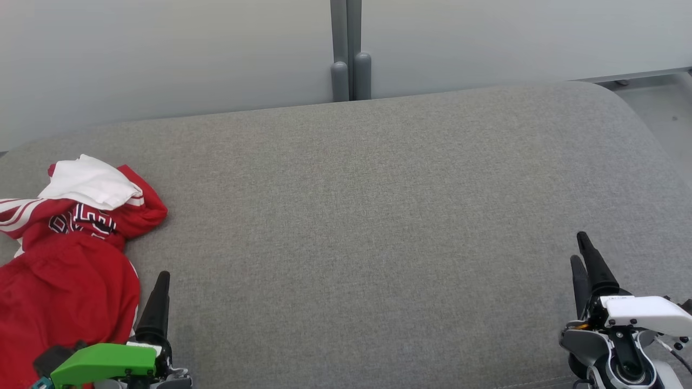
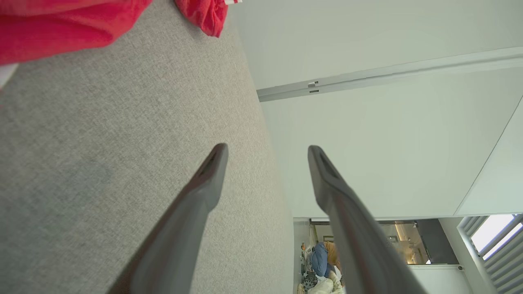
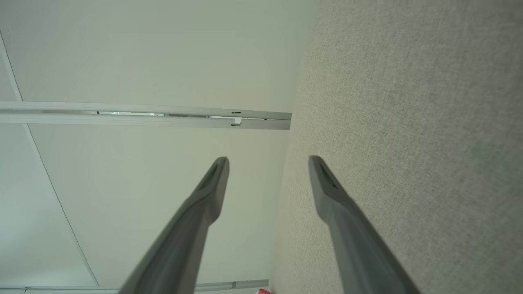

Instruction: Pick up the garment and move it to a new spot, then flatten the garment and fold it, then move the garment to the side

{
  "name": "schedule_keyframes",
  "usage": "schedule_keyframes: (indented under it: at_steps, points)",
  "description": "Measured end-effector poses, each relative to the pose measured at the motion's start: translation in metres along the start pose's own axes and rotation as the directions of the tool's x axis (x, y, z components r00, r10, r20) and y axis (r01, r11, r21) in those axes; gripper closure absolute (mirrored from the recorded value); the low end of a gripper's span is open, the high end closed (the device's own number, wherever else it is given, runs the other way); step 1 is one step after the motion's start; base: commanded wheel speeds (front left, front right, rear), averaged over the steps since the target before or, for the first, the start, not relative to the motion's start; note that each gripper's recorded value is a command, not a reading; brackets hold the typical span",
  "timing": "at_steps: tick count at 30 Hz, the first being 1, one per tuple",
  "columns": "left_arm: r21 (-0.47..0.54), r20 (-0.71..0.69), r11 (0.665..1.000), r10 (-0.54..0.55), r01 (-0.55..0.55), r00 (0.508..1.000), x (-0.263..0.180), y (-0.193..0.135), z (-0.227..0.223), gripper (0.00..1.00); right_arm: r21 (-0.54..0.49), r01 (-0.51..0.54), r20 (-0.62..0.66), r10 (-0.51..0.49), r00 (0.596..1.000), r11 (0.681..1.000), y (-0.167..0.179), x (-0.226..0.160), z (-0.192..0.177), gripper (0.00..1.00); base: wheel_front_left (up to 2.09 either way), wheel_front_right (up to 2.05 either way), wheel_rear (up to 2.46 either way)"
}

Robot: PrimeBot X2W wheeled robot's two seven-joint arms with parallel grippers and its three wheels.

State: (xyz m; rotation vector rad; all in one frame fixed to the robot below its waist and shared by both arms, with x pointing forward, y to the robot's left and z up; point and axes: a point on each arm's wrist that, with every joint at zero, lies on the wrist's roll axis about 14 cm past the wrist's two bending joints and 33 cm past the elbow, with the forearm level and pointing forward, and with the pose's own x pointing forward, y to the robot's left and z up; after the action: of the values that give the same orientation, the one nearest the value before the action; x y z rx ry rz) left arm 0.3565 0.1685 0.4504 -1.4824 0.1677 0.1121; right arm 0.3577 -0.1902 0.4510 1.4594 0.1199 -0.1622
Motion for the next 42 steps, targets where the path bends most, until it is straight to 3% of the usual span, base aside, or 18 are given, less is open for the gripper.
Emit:
schedule_keyframes:
  at_steps: [10, 19, 31, 37, 38, 42]
  points:
    - [0.182, 0.026, 0.983, -0.037, 0.032, 0.999, 0.002, -0.017, 0.007, 0.0, -0.185, -0.044, 0.002, 0.045, 0.999, 0.982, 0.018, 0.003, -0.002, 0.0, 0.0, 0.0, 0.0]
    - [0.379, 0.043, 0.923, -0.089, 0.066, 0.995, 0.005, -0.038, 0.012, 0.0, -0.402, -0.1, -0.029, 0.096, 0.995, 0.91, 0.036, 0.004, -0.012, 0.0, 0.0, 0.0, 0.0]
    - [0.642, 0.034, 0.762, -0.134, 0.081, 0.99, 0.004, -0.053, 0.006, 0.0, -0.631, -0.151, -0.069, 0.139, 0.988, 0.761, 0.051, 0.003, -0.028, 0.0, 0.0, 0.0, 0.0]
    - [0.723, 0.041, 0.687, -0.153, 0.077, 0.987, 0.003, -0.058, 0.007, 0.0, -0.698, -0.163, -0.074, 0.157, 0.985, 0.697, 0.056, 0.002, -0.033, 0.0, 0.0, 0.0, 0.0]
    - [0.749, 0.038, 0.659, -0.151, 0.072, 0.988, 0.003, -0.057, 0.005, 0.0, -0.723, -0.166, -0.076, 0.162, 0.984, 0.671, 0.057, 0.002, -0.035, 0.0, 0.0, 0.0, 0.0]
    - [0.788, 0.045, 0.613, -0.152, 0.058, 0.987, 0.0, -0.054, 0.004, 0.0, -0.764, -0.173, -0.082, 0.172, 0.982, 0.622, 0.059, 0.001, -0.038, 0.0, 0.0, 0.0, 0.0]
